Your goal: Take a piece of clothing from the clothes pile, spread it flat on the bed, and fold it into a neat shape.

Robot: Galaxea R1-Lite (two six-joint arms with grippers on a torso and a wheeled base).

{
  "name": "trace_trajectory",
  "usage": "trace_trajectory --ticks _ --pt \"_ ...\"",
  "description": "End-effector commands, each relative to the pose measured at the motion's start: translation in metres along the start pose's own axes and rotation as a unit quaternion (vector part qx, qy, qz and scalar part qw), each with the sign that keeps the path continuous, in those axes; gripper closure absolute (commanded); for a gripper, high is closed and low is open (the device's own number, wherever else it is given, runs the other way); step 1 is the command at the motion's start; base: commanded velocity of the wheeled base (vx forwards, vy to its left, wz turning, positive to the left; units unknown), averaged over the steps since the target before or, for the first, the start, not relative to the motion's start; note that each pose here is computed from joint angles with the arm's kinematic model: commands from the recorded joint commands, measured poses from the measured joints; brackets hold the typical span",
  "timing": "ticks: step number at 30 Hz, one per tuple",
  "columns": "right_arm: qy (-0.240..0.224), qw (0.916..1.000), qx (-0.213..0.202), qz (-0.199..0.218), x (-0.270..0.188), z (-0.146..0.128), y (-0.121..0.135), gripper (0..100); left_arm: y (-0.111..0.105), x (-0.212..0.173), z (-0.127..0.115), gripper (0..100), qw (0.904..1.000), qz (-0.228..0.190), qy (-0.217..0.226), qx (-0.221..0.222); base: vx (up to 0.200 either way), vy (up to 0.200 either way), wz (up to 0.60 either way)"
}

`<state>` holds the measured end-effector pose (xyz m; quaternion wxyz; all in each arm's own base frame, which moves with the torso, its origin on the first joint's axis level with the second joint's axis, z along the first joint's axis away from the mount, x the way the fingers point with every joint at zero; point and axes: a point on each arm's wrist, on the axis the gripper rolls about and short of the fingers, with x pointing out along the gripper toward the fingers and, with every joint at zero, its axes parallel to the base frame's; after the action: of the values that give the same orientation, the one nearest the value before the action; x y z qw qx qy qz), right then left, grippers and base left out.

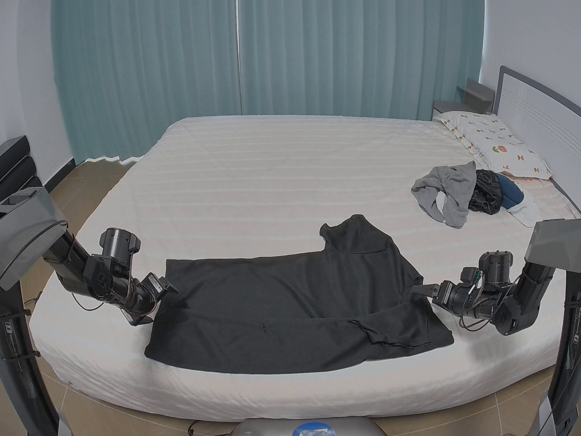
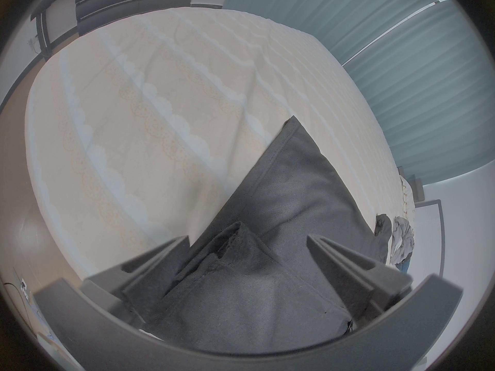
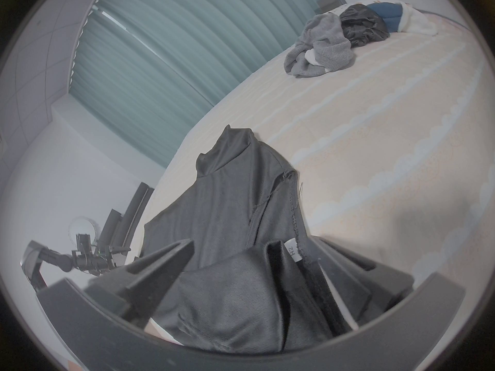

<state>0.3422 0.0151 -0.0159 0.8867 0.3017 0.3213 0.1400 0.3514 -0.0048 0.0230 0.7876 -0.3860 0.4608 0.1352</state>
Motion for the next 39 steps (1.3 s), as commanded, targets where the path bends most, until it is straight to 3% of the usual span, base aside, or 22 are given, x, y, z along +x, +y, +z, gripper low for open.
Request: trace_trajectory --ticks 1,2,6,11,23,31,34,39 --pt "-0.011 0.9998 0.013 0.008 -0.005 0.005 0.007 0 0.0 -0.005 0.003 0 1.0 -0.005 -0.006 -0.004 0.0 0.0 0.0" --pt "-0.02 0.9971 0.071 0.02 -0.008 0.008 0.016 0 -0.001 -0.014 0.005 0 0.9996 -0.021 -0.003 -0.021 0.0 0.0 0.0" --pt "-0.028 0.9938 0.102 0.031 -0.011 0.004 0.019 0 0.0 -0.015 0.003 0 0.9983 -0.034 0.016 -0.043 0.0 0.0 0.0" --pt "-0.036 0.9926 0.109 0.039 -0.016 0.002 0.02 0 0.0 -0.016 0.002 0 0.9974 -0.043 0.028 -0.051 0.0 0.0 0.0" --pt "-0.037 0.992 0.113 0.04 -0.016 0.002 0.023 0 -0.004 -0.021 0.005 0 0.9966 -0.054 0.024 -0.058 0.0 -0.167 0.0" --pt "-0.036 0.9924 0.11 0.043 -0.012 0.002 0.027 0 -0.007 -0.023 0.028 0 0.9955 -0.069 -0.008 -0.065 0.0 0.0 0.0" --pt "-0.046 0.9928 0.104 0.038 -0.008 0.004 0.032 0 -0.013 -0.03 0.056 0 0.9923 -0.091 -0.047 -0.07 0.0 0.0 0.0" --pt "-0.054 0.9932 0.102 0.013 0.005 0.012 0.04 0 -0.017 -0.014 0.075 0 0.9934 -0.092 -0.063 -0.025 0.0 0.0 0.0"
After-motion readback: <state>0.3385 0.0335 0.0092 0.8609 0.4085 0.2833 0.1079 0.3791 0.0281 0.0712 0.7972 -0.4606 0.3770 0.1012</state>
